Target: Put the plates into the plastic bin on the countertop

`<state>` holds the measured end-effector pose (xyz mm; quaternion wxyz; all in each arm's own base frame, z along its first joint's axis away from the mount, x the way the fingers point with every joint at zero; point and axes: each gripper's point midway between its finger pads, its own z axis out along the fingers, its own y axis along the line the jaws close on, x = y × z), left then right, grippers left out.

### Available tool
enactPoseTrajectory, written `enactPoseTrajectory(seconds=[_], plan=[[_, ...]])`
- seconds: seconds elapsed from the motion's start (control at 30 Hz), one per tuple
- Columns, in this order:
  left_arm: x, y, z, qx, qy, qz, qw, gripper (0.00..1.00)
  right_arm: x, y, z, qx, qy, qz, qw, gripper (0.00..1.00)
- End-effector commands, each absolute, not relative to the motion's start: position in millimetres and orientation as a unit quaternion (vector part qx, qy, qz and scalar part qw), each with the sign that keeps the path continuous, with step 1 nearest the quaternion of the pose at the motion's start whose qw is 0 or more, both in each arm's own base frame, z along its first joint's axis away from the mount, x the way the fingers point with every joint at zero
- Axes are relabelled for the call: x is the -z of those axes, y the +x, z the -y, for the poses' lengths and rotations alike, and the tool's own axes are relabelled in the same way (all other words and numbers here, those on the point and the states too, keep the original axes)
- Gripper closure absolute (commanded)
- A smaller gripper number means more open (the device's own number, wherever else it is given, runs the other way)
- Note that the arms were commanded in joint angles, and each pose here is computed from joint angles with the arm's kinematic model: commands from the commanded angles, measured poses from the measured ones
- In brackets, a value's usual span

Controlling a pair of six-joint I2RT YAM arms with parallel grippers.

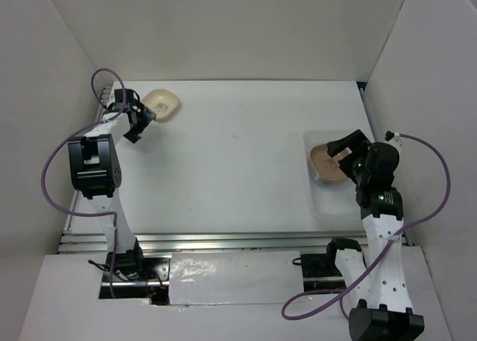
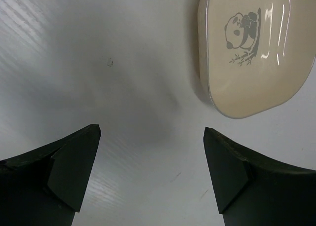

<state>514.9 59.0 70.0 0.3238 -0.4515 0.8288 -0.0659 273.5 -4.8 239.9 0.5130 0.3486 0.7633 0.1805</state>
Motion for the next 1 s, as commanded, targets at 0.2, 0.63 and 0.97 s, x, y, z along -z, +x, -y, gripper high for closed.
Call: enactPoseTrajectory(seconds=[0.2, 0.63, 0.97], plan=[[-83.7, 566.7, -61.0, 0.166, -0.499, -0.755, 0.392, 0.01, -229.7, 281.2, -5.0, -0.181, 0.303, -0.787, 0.505, 0.00], [-17.1, 570.8, -68.9, 0.037, -0.563, -0.768, 0.304, 0.60, -243.2, 265.7, -27.2, -0.220, 0.276, -0.779, 0.519, 0.00], [-133.3, 507.5, 25.3, 0.105, -0.403, -0.825, 0.382, 1.00, -270.9, 281.7, -137.1, -0.267, 0.090, -0.827, 0.486, 0.00]])
